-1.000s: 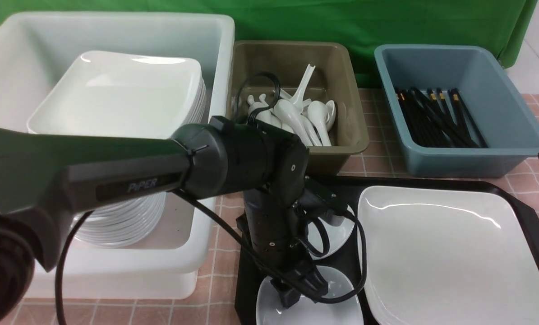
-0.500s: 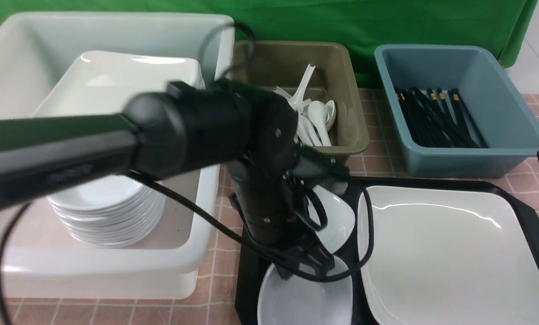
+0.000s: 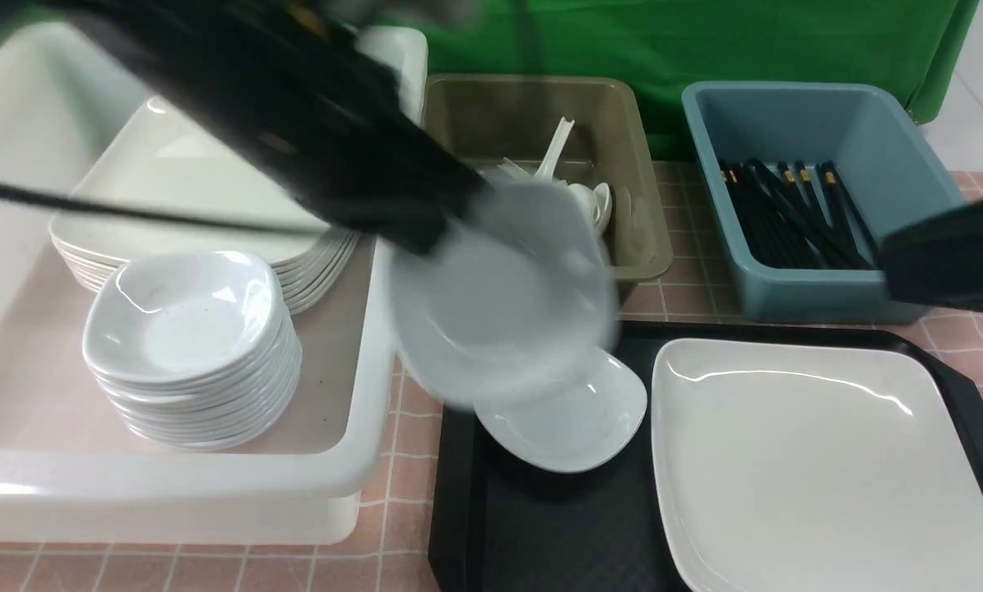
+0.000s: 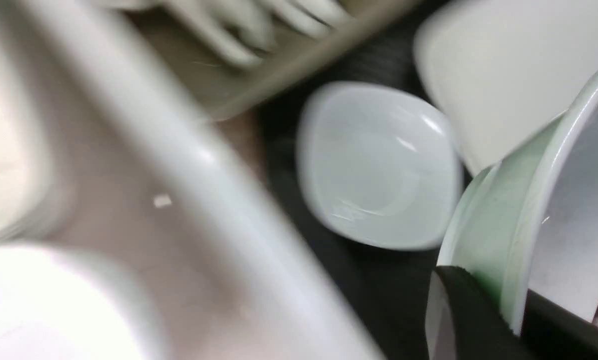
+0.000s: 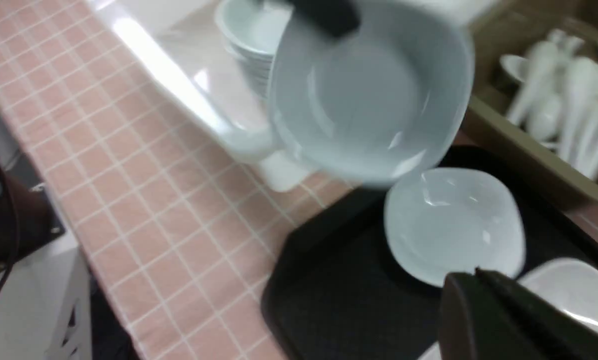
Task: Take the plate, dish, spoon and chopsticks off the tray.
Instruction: Use the left arm to grab a small plate from the dinner plate
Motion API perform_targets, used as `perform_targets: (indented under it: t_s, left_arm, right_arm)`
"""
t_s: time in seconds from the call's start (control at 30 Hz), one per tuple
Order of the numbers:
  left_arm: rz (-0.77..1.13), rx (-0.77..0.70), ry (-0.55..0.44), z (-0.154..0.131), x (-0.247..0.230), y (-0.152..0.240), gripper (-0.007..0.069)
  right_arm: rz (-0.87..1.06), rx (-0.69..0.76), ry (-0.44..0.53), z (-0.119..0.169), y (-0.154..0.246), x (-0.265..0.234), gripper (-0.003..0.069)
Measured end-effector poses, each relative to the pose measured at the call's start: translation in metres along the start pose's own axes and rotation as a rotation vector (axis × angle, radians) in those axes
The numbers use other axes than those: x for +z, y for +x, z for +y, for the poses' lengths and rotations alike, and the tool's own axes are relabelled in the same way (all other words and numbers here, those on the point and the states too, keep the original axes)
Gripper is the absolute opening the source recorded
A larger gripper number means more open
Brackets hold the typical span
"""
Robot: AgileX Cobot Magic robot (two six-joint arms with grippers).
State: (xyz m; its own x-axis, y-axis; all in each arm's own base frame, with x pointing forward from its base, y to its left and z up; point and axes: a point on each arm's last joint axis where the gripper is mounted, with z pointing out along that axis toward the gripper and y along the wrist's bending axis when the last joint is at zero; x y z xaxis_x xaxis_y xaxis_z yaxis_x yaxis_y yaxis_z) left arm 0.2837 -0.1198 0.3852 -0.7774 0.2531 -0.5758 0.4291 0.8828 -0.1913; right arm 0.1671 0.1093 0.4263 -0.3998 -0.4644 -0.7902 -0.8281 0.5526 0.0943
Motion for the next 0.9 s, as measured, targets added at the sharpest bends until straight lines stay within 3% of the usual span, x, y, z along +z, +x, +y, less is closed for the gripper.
perform_targets:
  t_s: [0.27, 0.4, 0.6, 0.7, 0.73, 0.8, 0.9]
  left_arm:
    - [-0.142, -0.509, -0.129, 0.141, -0.026, 0.056, 0.0013]
    - [-0.165, -0.640, -0.153, 0.170, -0.010, 0.085, 0.0013]
    - [-0.117, -0.655, -0.132, 0.176, 0.018, 0.100, 0.0049]
    - [-0.068, -0.600, -0.154, 0.177, 0.028, 0.102, 0.0177]
    - [-0.067, -0.598, -0.154, 0.176, 0.028, 0.101, 0.0187]
    - [-0.017, -0.526, -0.202, 0.177, 0.024, 0.104, 0.0342]
    - [0.013, -0.487, -0.247, 0.175, 0.009, 0.100, 0.0453]
  right_arm:
    - [0.067, -0.128, -0.186, 0.020, -0.031, 0.061, 0.0030]
    - [0.066, -0.157, -0.223, 0.026, -0.047, 0.082, 0.0030]
    - [0.058, -0.173, -0.239, 0.029, -0.060, 0.095, 0.0030]
    - [0.048, -0.178, -0.236, 0.030, -0.063, 0.095, 0.0030]
    - [0.048, -0.178, -0.236, 0.030, -0.063, 0.095, 0.0030]
    - [0.076, -0.196, -0.209, 0.027, -0.061, 0.095, 0.0030]
    - [0.132, -0.166, -0.142, 0.022, -0.057, 0.093, 0.0030]
